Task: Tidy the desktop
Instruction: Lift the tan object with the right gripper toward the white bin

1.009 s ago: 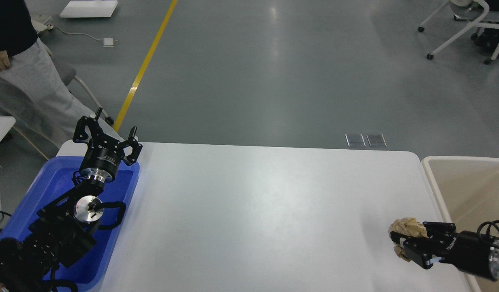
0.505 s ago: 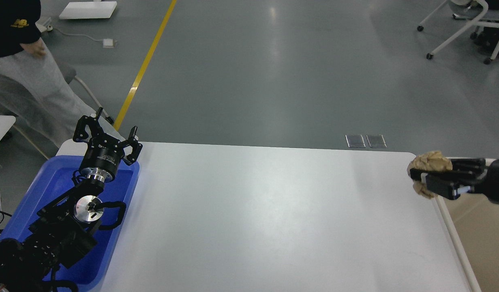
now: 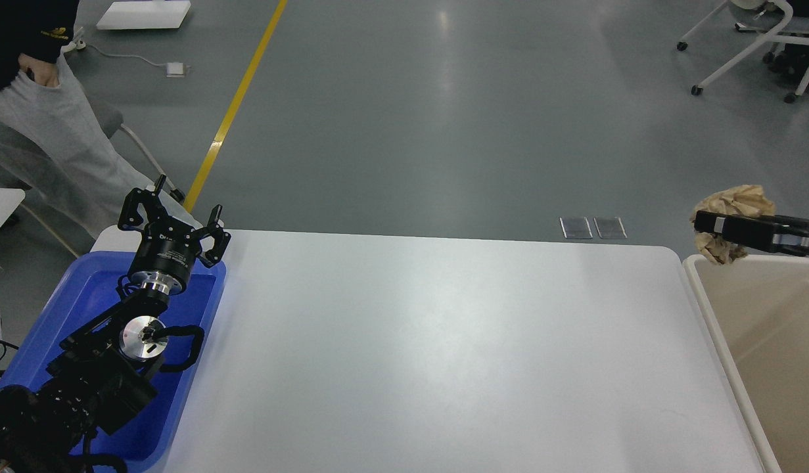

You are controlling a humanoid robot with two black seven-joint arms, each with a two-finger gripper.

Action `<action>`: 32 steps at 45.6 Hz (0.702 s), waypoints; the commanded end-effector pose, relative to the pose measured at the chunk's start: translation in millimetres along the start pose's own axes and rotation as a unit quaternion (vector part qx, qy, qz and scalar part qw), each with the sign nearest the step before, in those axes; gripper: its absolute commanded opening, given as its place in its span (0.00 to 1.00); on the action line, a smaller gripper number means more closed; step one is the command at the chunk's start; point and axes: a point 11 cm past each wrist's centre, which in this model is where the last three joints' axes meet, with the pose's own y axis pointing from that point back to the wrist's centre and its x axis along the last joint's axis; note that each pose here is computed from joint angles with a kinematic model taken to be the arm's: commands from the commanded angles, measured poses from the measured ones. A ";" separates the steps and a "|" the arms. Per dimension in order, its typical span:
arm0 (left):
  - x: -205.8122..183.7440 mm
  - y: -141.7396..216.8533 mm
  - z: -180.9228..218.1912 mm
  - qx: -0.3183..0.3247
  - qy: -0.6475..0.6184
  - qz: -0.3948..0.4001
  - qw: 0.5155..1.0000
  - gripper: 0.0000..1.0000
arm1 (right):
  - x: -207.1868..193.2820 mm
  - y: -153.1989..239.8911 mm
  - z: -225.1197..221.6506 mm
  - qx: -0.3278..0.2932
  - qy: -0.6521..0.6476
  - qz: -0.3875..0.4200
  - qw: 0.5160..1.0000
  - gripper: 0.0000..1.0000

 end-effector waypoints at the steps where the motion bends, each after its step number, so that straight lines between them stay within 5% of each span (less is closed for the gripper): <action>1: 0.0 0.0 0.0 0.000 0.000 0.000 1.000 1.00 | 7.9 16.0 35.9 -0.035 -0.137 0.087 0.986 0.00; 16: 0.0 0.0 0.0 0.000 0.000 0.000 1.000 1.00 | -25.2 29.1 114.8 -0.097 -0.399 0.239 0.880 0.00; 32: 0.0 0.0 0.0 0.000 0.000 0.000 1.000 1.00 | -88.9 27.8 167.4 -0.159 -0.505 0.310 0.789 0.00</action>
